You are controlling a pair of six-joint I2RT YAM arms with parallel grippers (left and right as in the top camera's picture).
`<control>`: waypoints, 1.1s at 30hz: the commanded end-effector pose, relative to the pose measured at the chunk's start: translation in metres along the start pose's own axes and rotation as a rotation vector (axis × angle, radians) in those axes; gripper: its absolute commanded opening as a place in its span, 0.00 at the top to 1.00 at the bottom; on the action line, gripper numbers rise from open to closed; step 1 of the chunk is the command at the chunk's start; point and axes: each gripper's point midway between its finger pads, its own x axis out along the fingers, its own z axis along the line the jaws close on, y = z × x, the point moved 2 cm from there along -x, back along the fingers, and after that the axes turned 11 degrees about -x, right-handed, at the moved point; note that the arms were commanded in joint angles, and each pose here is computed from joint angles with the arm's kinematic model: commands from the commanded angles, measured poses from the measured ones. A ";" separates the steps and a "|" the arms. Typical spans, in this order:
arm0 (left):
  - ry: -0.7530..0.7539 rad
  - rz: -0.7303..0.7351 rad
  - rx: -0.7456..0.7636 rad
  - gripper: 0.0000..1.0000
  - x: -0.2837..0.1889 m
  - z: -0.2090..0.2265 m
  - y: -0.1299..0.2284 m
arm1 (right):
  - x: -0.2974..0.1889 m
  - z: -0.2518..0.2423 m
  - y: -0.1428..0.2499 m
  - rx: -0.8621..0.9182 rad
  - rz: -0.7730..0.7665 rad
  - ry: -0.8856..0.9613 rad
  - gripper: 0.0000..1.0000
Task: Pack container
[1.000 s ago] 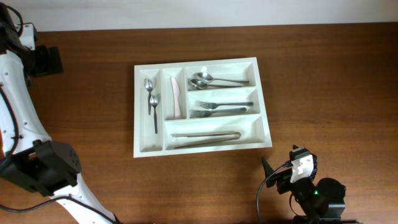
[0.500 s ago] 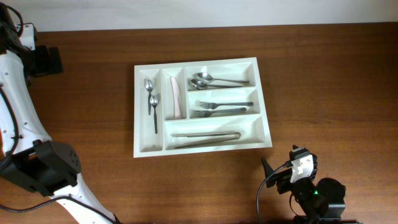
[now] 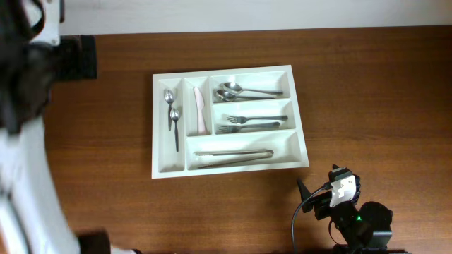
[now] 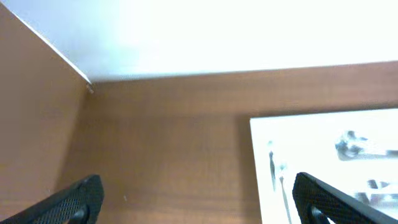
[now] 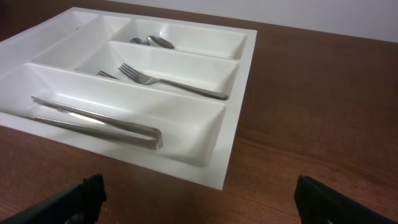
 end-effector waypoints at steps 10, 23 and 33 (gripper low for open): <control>-0.058 -0.148 0.037 0.01 -0.022 0.012 0.074 | 0.001 0.000 0.001 0.003 -0.004 0.006 0.01; 0.022 -0.382 0.050 0.01 -0.001 -0.004 0.187 | 0.001 0.000 0.001 0.003 -0.004 0.006 0.01; 0.022 -0.415 0.046 0.01 0.036 -0.003 0.264 | 0.001 0.000 0.001 0.003 -0.004 0.006 0.01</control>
